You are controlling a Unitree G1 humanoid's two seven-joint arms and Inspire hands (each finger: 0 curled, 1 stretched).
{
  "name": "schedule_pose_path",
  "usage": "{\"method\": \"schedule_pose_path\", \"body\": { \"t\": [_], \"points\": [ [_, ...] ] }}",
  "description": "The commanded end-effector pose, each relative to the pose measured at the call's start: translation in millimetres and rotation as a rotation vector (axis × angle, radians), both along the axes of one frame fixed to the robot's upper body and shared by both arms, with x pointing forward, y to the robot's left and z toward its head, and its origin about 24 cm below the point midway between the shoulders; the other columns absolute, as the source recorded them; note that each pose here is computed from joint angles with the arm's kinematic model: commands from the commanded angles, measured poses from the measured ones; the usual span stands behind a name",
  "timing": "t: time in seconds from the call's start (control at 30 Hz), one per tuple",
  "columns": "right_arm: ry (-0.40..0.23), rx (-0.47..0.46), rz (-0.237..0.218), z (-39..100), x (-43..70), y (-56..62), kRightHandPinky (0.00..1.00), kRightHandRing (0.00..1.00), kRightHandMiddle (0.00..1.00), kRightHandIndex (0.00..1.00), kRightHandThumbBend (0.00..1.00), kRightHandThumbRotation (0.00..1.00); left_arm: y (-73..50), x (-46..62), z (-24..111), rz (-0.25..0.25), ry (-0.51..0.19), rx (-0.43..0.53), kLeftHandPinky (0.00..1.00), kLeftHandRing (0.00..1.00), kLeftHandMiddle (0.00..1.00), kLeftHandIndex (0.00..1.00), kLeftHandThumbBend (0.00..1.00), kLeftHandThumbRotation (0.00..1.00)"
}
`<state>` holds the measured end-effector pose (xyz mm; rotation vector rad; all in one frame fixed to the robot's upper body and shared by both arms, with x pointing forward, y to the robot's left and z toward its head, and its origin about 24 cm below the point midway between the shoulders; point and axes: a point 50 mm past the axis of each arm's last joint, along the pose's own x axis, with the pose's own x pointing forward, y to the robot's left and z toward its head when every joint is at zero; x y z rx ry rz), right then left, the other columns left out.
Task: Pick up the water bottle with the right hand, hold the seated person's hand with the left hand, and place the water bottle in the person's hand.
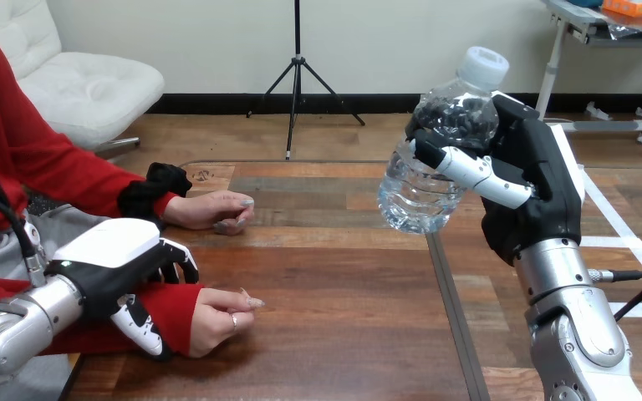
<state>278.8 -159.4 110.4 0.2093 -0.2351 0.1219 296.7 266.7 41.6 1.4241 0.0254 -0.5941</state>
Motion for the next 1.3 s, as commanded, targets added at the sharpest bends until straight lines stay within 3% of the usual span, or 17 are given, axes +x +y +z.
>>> {"method": "schedule_pose_path", "body": {
  "t": [0.0,0.27,0.53,0.93,1.27],
  "points": [
    [-0.124,0.021,0.008,31.0,0.0,2.7,0.28,0.29,0.33,0.34,0.71,0.00,-11.5,8.3,14.4,-0.041,-0.055,-0.015,0.52,0.59,0.63,0.67,1.00,0.14],
    [-0.113,0.033,0.004,34.6,-2.1,2.5,0.27,0.29,0.33,0.34,0.70,0.00,-11.6,6.5,14.5,-0.069,-0.031,0.066,0.64,0.69,0.73,0.73,1.00,0.21],
    [-0.103,0.040,0.004,36.9,-3.0,2.4,0.27,0.28,0.33,0.34,0.69,0.00,-11.9,4.0,10.6,-0.098,-0.035,0.121,0.72,0.73,0.75,0.75,1.00,0.27],
    [-0.098,0.041,0.009,38.6,-3.6,2.8,0.27,0.28,0.32,0.33,0.68,0.00,-13.2,2.5,5.7,-0.136,-0.043,0.211,0.70,0.68,0.72,0.74,1.00,0.32],
    [-0.106,0.039,0.024,39.9,-3.5,3.3,0.27,0.28,0.32,0.33,0.67,0.00,-15.0,3.0,3.3,-0.143,-0.054,0.222,0.60,0.60,0.64,0.68,1.00,0.28]
  ]
}}
